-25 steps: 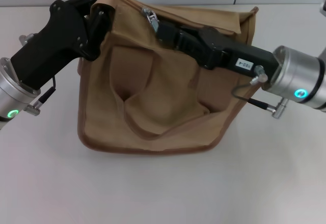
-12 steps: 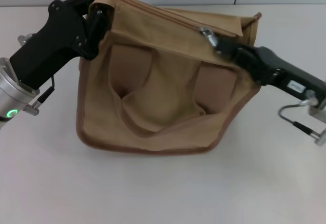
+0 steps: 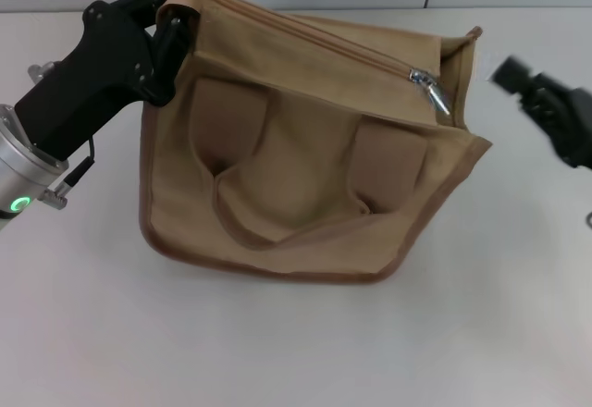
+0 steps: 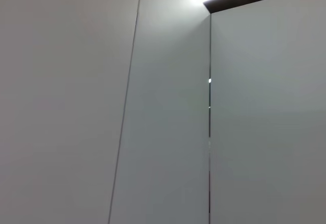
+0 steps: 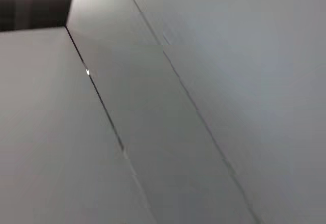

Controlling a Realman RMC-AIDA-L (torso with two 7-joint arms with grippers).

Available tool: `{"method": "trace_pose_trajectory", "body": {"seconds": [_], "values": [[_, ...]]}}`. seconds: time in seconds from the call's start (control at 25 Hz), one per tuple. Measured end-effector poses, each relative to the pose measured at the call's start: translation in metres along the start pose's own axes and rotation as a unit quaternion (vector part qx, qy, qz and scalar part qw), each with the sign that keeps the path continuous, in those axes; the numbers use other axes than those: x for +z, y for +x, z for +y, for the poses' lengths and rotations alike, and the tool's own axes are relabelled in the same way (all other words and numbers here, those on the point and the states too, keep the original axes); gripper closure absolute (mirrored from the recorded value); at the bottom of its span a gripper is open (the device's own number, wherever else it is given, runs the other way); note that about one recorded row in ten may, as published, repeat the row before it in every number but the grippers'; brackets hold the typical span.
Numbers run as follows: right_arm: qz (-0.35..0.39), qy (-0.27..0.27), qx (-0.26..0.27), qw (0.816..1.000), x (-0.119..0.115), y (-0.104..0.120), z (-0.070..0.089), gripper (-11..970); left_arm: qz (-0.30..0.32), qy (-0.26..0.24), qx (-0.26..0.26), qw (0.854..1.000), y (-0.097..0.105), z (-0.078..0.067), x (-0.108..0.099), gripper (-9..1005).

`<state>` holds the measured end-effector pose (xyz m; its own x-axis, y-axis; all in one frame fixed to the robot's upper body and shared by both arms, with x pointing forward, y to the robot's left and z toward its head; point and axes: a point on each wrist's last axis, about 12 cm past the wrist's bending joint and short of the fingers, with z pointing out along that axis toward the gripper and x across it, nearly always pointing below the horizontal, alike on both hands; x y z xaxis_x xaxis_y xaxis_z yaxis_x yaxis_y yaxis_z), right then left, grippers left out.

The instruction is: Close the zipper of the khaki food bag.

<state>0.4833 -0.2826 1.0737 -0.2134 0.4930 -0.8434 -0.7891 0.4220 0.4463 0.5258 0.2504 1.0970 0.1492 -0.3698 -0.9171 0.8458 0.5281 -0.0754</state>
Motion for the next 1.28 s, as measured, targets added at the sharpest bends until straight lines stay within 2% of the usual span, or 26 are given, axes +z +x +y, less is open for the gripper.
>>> {"method": "trace_pose_trajectory", "body": {"seconds": [0.12, 0.28, 0.32, 0.36, 0.4, 0.44, 0.52, 0.56, 0.6, 0.68, 0.72, 0.76, 0.8, 0.88, 0.92, 0.96, 1.0, 1.08, 1.12, 1.16, 1.2, 1.24, 1.28], "values": [[-0.049, 0.020, -0.069, 0.996, -0.015, 0.000, 0.007, 905, 0.012, -0.018, 0.009, 1.000, 0.004, 0.002, -0.004, 964], [-0.038, 0.020, -0.070, 0.997, -0.014, 0.001, 0.006, 777, 0.022, -0.042, 0.036, 0.998, 0.011, -0.003, -0.014, 938], [-0.030, 0.023, -0.072, 0.997, -0.014, 0.003, 0.004, 742, 0.021, -0.070, 0.041, 0.996, 0.017, -0.007, -0.022, 931], [-0.030, 0.023, -0.072, 0.997, -0.014, 0.003, 0.004, 707, 0.021, -0.070, 0.041, 0.996, 0.017, -0.007, -0.022, 925], [-0.029, 0.024, -0.076, 0.996, -0.013, 0.004, 0.004, 671, 0.016, -0.104, 0.032, 0.994, 0.019, -0.008, -0.033, 918], [-0.028, 0.026, -0.087, 0.995, -0.013, 0.005, 0.004, 636, 0.016, -0.104, 0.032, 0.994, 0.019, -0.008, -0.033, 912], [-0.029, 0.031, -0.121, 0.992, -0.014, 0.008, 0.006, 595, 0.012, -0.136, 0.027, 0.990, 0.018, -0.013, -0.053, 899], [-0.029, 0.031, -0.121, 0.992, -0.014, 0.008, 0.006, 575, 0.012, -0.136, 0.027, 0.990, 0.018, -0.013, -0.053, 892], [-0.031, 0.031, -0.131, 0.990, -0.014, 0.009, 0.007, 554, 0.010, -0.145, 0.028, 0.989, 0.017, -0.016, -0.062, 886], [-0.032, 0.032, -0.132, 0.990, -0.014, 0.009, 0.007, 513, 0.008, -0.152, 0.030, 0.988, 0.017, -0.019, -0.069, 795], [-0.034, 0.031, -0.132, 0.990, -0.013, 0.009, 0.007, 493, 0.005, -0.177, 0.034, 0.984, 0.015, -0.027, -0.090, 750], [-0.034, 0.031, -0.132, 0.990, -0.013, 0.009, 0.007, 472, 0.005, -0.177, 0.034, 0.984, 0.015, -0.027, -0.090, 704], [-0.034, 0.030, -0.132, 0.990, -0.012, 0.009, 0.007, 452, 0.000, -0.212, 0.039, 0.976, 0.012, -0.034, -0.110, 659], [-0.033, 0.026, -0.132, 0.990, -0.011, 0.008, 0.007, 411, -0.007, -0.247, 0.045, 0.968, 0.008, -0.040, -0.129, 577], [-0.032, 0.015, -0.131, 0.991, -0.008, 0.008, 0.008, 343, -0.015, -0.270, 0.049, 0.961, 0.003, -0.048, -0.147, 535], [-0.032, 0.015, -0.131, 0.991, -0.008, 0.008, 0.008, 275, -0.015, -0.270, 0.049, 0.961, 0.003, -0.048, -0.147, 494], [-0.030, 0.006, -0.134, 0.990, -0.006, 0.008, 0.009, 207, -0.023, -0.270, 0.047, 0.961, -0.005, -0.054, -0.159, 453], [-0.019, -0.028, -0.146, 0.989, 0.000, 0.010, 0.014, 171, -0.023, -0.254, 0.042, 0.966, -0.011, -0.057, -0.165, 378], [0.007, -0.078, -0.151, 0.985, 0.010, 0.012, 0.018, 152, -0.003, -0.205, 0.030, 0.978, -0.019, -0.057, -0.168, 341], [0.022, -0.106, -0.152, 0.982, 0.015, 0.013, 0.021, 134, -0.003, -0.205, 0.030, 0.978, -0.019, -0.057, -0.168, 303], [0.041, -0.140, -0.151, 0.978, 0.022, 0.013, 0.023, 116, 0.016, -0.171, 0.021, 0.985, -0.023, -0.057, -0.168, 266], [0.041, -0.140, -0.151, 0.978, 0.022, 0.013, 0.023, 116, 0.041, -0.135, 0.014, 0.990, -0.025, -0.056, -0.166, 228], [0.057, -0.164, -0.149, 0.974, 0.025, 0.013, 0.024, 116, 0.071, -0.093, 0.008, 0.993, -0.027, -0.054, -0.162, 191]]}}
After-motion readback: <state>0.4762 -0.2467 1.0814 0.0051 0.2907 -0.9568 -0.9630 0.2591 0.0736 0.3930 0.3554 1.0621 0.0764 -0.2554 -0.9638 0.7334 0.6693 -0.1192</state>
